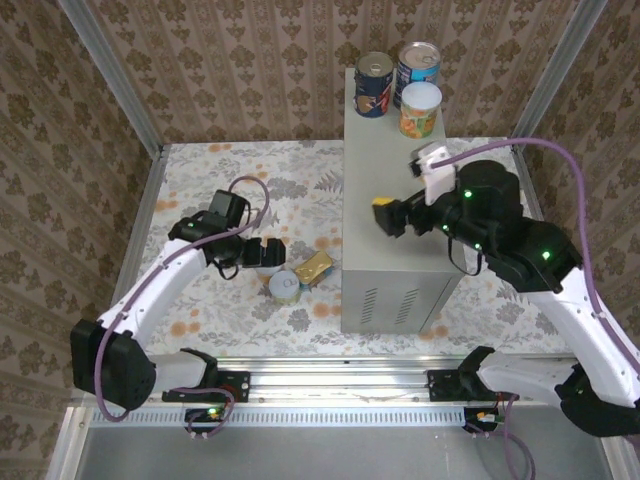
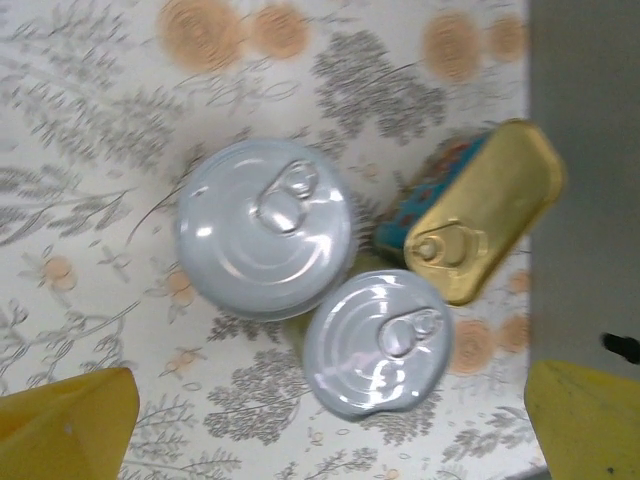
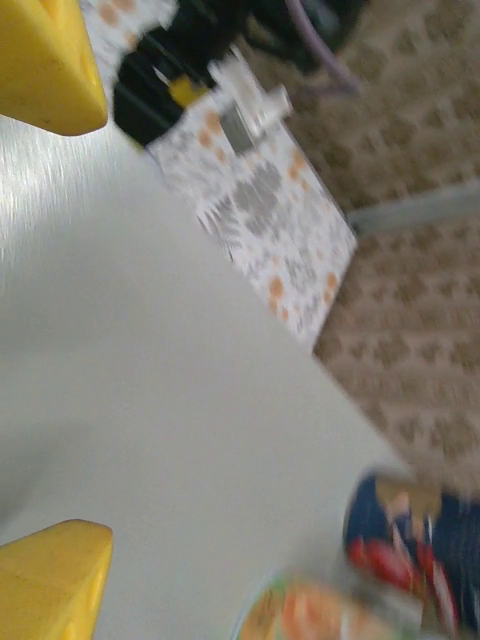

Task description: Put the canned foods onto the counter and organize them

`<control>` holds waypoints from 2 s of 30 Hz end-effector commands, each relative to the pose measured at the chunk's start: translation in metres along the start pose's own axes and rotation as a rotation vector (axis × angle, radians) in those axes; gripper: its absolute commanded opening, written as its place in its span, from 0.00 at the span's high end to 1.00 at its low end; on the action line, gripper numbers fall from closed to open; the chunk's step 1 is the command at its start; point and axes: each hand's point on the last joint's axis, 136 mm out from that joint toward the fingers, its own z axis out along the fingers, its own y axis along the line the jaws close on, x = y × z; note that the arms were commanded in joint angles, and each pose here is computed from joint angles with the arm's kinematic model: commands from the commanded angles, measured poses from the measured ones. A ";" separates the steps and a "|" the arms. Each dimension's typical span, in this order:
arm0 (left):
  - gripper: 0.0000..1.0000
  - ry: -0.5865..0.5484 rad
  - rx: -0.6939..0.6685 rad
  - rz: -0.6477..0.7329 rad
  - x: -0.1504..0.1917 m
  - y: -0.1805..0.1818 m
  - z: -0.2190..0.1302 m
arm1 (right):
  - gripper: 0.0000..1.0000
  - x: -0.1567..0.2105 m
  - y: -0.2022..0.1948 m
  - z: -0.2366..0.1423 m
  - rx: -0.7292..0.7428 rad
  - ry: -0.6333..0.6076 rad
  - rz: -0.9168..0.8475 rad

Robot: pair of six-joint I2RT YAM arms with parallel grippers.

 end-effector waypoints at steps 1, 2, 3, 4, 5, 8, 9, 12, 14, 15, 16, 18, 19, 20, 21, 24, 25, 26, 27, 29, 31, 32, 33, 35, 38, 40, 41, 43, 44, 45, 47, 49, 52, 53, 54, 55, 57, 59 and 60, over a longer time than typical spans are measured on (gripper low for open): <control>0.00 -0.017 -0.094 -0.076 0.000 0.015 0.010 | 0.00 0.010 0.038 0.005 -0.116 0.070 -0.134; 0.00 -0.013 -0.109 -0.078 0.001 0.017 0.014 | 0.00 0.011 0.048 0.008 -0.141 0.082 -0.157; 0.00 -0.012 -0.124 -0.081 0.000 0.018 0.018 | 0.00 0.013 0.057 0.012 -0.161 0.094 -0.174; 0.00 -0.011 -0.142 -0.089 -0.001 0.021 0.020 | 0.00 0.014 0.064 0.014 -0.175 0.101 -0.186; 0.00 -0.011 -0.164 -0.092 -0.004 0.025 0.023 | 0.00 0.016 0.072 0.017 -0.196 0.107 -0.201; 0.00 0.011 -0.199 -0.053 -0.004 0.017 0.034 | 0.00 0.021 0.091 0.026 -0.242 0.124 -0.224; 0.00 0.020 -0.218 -0.052 -0.004 0.018 0.037 | 0.00 0.023 0.097 0.029 -0.254 0.134 -0.232; 0.00 0.035 -0.263 -0.047 -0.003 0.021 0.046 | 0.00 0.030 0.114 0.034 -0.296 0.158 -0.259; 0.00 0.035 -0.272 -0.049 -0.005 0.021 0.053 | 0.00 0.035 0.124 0.036 -0.320 0.173 -0.276; 0.00 0.035 -0.272 -0.048 -0.005 0.020 0.056 | 0.00 0.037 0.129 0.037 -0.331 0.182 -0.285; 0.00 0.037 -0.278 -0.049 -0.006 0.020 0.058 | 0.00 0.039 0.132 0.038 -0.335 0.187 -0.290; 0.00 0.041 -0.293 -0.046 -0.008 0.020 0.062 | 0.00 0.042 0.136 0.039 -0.343 0.196 -0.295; 0.00 0.042 -0.296 -0.047 -0.008 0.020 0.064 | 0.00 0.042 0.136 0.039 -0.343 0.198 -0.296; 0.00 0.041 -0.296 -0.046 -0.009 0.020 0.067 | 0.00 0.044 0.136 0.040 -0.342 0.201 -0.297; 0.00 0.038 -0.297 -0.045 -0.010 0.020 0.068 | 0.00 0.044 0.137 0.039 -0.343 0.200 -0.298; 0.01 0.046 -0.304 -0.044 -0.010 0.021 0.074 | 0.00 0.045 0.134 0.039 -0.332 0.199 -0.296; 0.01 0.052 -0.307 -0.042 -0.009 0.021 0.077 | 0.00 0.045 0.134 0.039 -0.330 0.200 -0.296; 0.02 0.058 -0.313 -0.042 -0.009 0.023 0.078 | 0.00 0.045 0.133 0.039 -0.328 0.198 -0.296; 0.02 0.063 -0.316 -0.042 -0.008 0.023 0.080 | 0.00 0.044 0.133 0.038 -0.327 0.195 -0.295; 0.04 0.066 -0.321 -0.042 -0.007 0.025 0.082 | 0.00 0.045 0.133 0.039 -0.324 0.198 -0.298; 0.07 0.061 -0.322 -0.042 -0.008 0.026 0.083 | 0.00 0.045 0.131 0.038 -0.317 0.198 -0.299; 0.09 0.061 -0.321 -0.045 -0.009 0.026 0.083 | 0.00 0.045 0.131 0.038 -0.315 0.195 -0.300; 0.09 0.059 -0.318 -0.048 -0.009 0.027 0.083 | 0.00 0.045 0.130 0.039 -0.313 0.196 -0.300; 0.12 0.059 -0.315 -0.051 -0.010 0.028 0.083 | 0.00 0.045 0.129 0.038 -0.307 0.195 -0.302; 0.20 0.044 -0.315 -0.055 -0.013 0.029 0.077 | 0.00 0.043 0.127 0.037 -0.298 0.187 -0.300; 0.26 0.022 -0.309 -0.060 -0.017 0.030 0.071 | 0.00 0.042 0.125 0.035 -0.292 0.176 -0.299; 0.29 0.012 -0.303 -0.065 -0.019 0.031 0.068 | 0.00 0.041 0.124 0.034 -0.286 0.171 -0.298; 0.34 -0.004 -0.292 -0.070 -0.023 0.032 0.061 | 0.00 0.040 0.121 0.032 -0.279 0.163 -0.297; 0.35 -0.014 -0.285 -0.070 -0.026 0.032 0.057 | 0.00 0.039 0.120 0.031 -0.271 0.158 -0.296; 0.36 -0.024 -0.279 -0.066 -0.028 0.031 0.053 | 0.00 0.039 0.118 0.029 -0.267 0.154 -0.296; 0.39 -0.037 -0.269 -0.053 -0.034 0.030 0.045 | 0.00 0.037 0.115 0.026 -0.256 0.147 -0.295; 0.41 -0.052 -0.258 -0.036 -0.040 0.027 0.034 | 0.00 0.035 0.110 0.022 -0.239 0.135 -0.293; 0.43 -0.073 -0.232 0.014 -0.052 0.017 0.017 | 0.00 0.030 0.100 0.015 -0.199 0.113 -0.292; 0.43 -0.078 -0.215 0.040 -0.057 0.011 0.011 | 0.00 0.029 0.095 0.013 -0.176 0.105 -0.292; 0.43 -0.084 -0.212 0.036 -0.064 0.016 0.002 | 0.00 0.027 0.088 0.011 -0.146 0.097 -0.290; 0.42 -0.087 -0.201 0.054 -0.069 0.012 -0.004 | 0.00 0.024 0.083 0.008 -0.121 0.088 -0.286; 0.43 -0.096 -0.172 0.106 -0.079 0.002 -0.019 | 0.00 0.020 0.069 0.002 -0.067 0.069 -0.268; 0.43 -0.115 -0.142 0.156 -0.089 -0.009 -0.035 | 0.00 0.016 0.054 -0.005 -0.009 0.050 -0.244; 0.43 -0.130 -0.116 0.182 -0.094 -0.017 -0.044 | 0.00 0.015 0.046 -0.009 0.021 0.043 -0.232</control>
